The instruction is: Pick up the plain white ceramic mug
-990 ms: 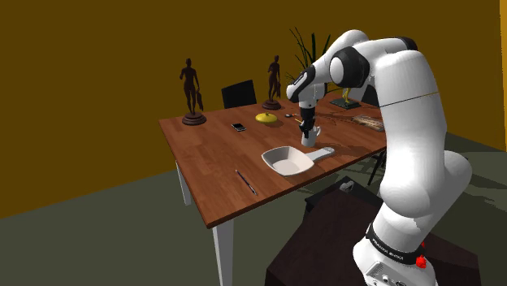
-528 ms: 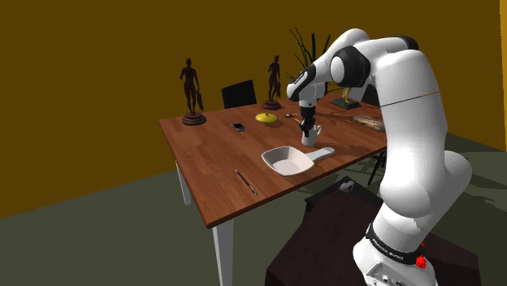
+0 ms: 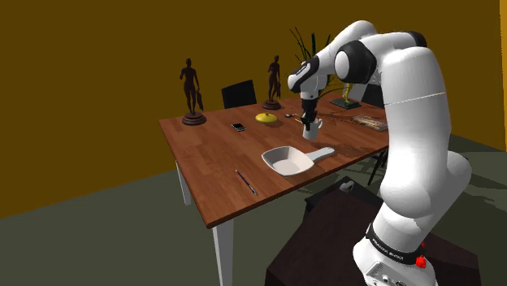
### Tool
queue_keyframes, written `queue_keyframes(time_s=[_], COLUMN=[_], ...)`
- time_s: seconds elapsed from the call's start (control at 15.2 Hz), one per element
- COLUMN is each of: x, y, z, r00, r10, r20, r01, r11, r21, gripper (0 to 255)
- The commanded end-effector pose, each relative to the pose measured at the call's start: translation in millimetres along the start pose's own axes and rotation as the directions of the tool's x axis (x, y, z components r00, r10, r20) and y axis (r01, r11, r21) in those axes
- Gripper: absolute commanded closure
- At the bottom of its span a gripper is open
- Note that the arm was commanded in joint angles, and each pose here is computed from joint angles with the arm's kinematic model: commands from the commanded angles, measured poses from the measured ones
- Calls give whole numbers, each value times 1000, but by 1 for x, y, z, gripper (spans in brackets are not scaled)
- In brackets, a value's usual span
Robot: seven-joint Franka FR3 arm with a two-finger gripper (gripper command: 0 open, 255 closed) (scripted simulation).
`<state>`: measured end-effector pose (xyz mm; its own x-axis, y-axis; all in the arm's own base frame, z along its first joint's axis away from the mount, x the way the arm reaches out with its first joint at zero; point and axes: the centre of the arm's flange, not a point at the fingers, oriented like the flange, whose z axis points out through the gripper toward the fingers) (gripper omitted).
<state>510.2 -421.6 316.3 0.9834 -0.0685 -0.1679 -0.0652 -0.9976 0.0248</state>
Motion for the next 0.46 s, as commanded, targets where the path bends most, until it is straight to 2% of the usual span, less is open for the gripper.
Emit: queue_keyframes(time_s=[0.0, 0.26, 0.4], x=[-2, -5, -5], y=[0, 0, 0], z=[-11, -32, -33], r00=[1000, 1000, 1000], r10=[0, 0, 0], r20=[0, 0, 0], r01=[0, 0, 0], r11=[1000, 1000, 1000], r21=[0, 0, 0], gripper=[255, 255, 255])
